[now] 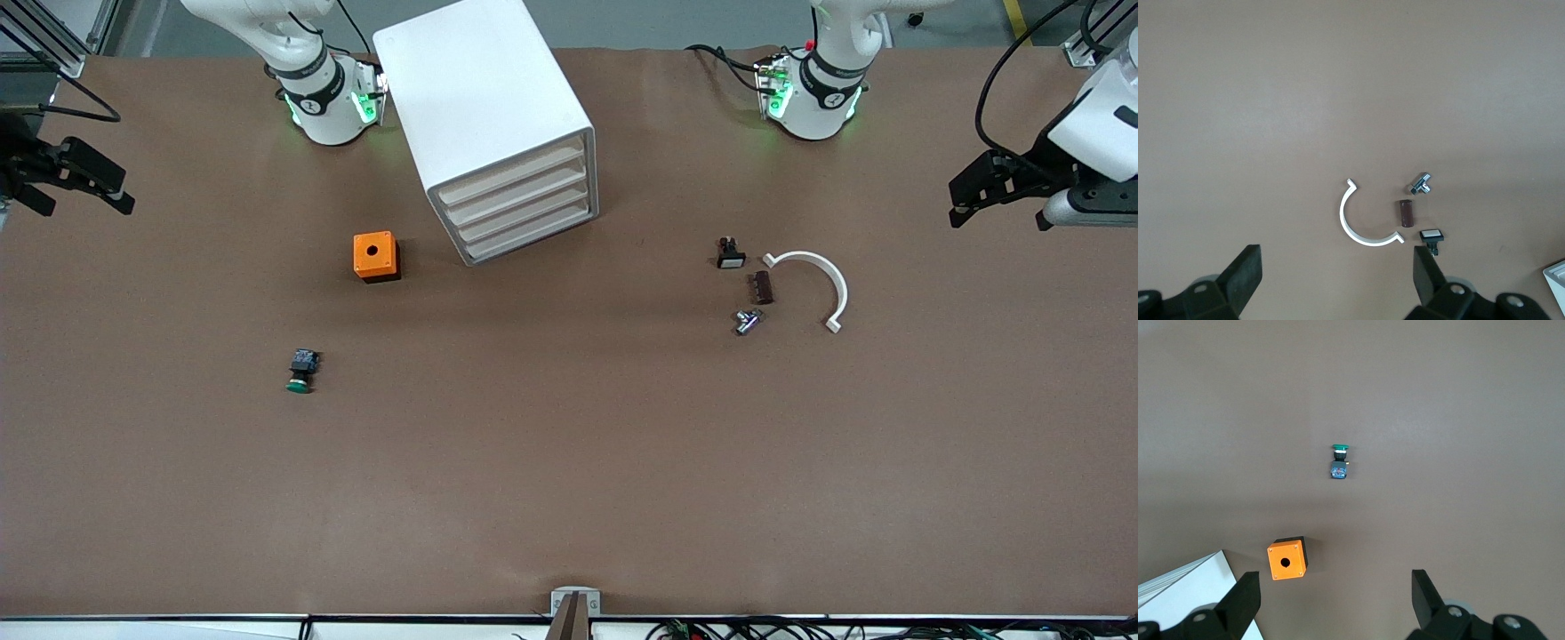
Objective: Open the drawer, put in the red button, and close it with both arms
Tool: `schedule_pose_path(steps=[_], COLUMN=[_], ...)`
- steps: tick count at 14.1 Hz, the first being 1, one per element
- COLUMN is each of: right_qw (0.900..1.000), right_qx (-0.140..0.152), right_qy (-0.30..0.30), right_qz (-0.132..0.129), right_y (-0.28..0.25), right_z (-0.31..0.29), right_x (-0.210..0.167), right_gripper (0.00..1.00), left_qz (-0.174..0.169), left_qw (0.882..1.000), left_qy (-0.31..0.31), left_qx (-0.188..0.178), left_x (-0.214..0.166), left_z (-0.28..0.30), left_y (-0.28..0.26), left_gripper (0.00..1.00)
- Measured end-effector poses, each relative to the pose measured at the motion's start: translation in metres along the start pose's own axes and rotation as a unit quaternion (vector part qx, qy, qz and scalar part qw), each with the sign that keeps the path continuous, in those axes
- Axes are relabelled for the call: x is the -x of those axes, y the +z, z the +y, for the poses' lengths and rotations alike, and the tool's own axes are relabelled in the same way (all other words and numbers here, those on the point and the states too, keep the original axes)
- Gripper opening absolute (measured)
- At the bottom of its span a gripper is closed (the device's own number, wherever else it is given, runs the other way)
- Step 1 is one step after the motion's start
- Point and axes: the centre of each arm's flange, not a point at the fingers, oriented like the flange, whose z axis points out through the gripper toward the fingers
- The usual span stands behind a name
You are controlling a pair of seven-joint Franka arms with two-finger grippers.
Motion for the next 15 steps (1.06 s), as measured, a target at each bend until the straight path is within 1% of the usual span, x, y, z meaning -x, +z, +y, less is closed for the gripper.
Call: schedule_pose_path(steps=[5,9,15], right_qw=[1.0,1.0,1.0], right_qx=[0.0,0.0,0.0], right_qy=[0.0,0.0,0.0], right_qz=[0.001,0.002,0.005], right_y=[-0.001,-0.0018,-0.0045], right_z=[0.0,-0.0001,-0.0001], right_x=[-0.0001,-0.0001,-0.0005], right_gripper=[1.0,1.0,1.0], left_qz=[-0.001,-0.004,-0.004], left_qw=[1.0,0.999,0.999], left_qy=[0.003,-0.037,-0.047], left_qx=[-0.001,0.008,0.008], left_x=[-0.0014,-0.0031,-0.0032], left_z=[0.0042,0.0054,0.0044], left_y=[0.002,0.0053,0.0054], left_gripper=[1.0,1.0,1.0])
